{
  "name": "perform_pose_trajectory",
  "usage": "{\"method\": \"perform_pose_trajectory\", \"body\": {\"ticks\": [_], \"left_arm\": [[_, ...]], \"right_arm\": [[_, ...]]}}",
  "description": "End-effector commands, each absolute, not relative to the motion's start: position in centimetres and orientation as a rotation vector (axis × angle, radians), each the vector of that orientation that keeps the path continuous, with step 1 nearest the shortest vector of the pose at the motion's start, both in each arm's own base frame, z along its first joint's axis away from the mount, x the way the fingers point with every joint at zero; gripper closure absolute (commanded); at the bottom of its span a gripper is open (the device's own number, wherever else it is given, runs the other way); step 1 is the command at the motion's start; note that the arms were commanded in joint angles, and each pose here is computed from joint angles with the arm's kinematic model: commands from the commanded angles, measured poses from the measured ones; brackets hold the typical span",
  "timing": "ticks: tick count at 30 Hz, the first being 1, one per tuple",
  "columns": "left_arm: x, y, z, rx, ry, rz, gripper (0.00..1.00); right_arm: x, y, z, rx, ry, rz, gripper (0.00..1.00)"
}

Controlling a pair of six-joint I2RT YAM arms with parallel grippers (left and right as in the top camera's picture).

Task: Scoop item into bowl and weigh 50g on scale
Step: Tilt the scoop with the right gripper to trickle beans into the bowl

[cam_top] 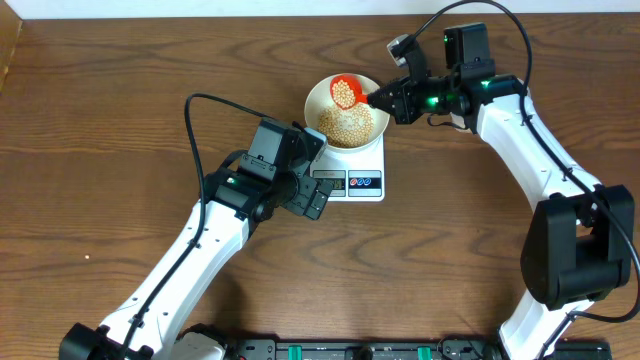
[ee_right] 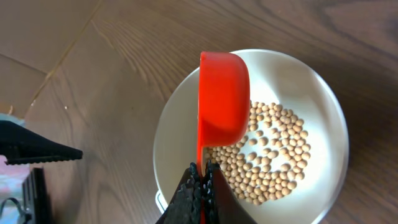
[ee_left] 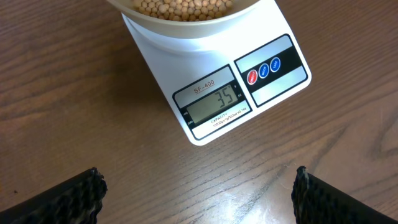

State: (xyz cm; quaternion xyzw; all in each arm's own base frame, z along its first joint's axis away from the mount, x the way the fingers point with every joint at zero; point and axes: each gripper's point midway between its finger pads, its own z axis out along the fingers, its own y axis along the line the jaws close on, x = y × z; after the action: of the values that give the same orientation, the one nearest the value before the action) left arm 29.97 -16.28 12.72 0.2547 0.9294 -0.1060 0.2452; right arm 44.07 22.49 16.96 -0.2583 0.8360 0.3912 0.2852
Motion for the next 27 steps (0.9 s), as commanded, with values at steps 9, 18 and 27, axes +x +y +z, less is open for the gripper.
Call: {"method": "perform_pose_trajectory", "body": {"ticks": [9,18,27], "left_arm": [[30.2,-16.3,12.9,0.715,2.527,-0.277,0.02],[30.2,-16.3,12.9,0.715,2.527,-0.277,0.02],[30.2,-16.3,12.9,0.715,2.527,-0.277,0.02]], "right_arm": [[44.8,21.7,16.7,-0.791,2.193,0.898,0.99],[44.8,21.7,16.7,-0.868,2.15,0.856,0.99],[45.3,21.3,15.7,-0.907,2.17,0.718,0.99]]}}
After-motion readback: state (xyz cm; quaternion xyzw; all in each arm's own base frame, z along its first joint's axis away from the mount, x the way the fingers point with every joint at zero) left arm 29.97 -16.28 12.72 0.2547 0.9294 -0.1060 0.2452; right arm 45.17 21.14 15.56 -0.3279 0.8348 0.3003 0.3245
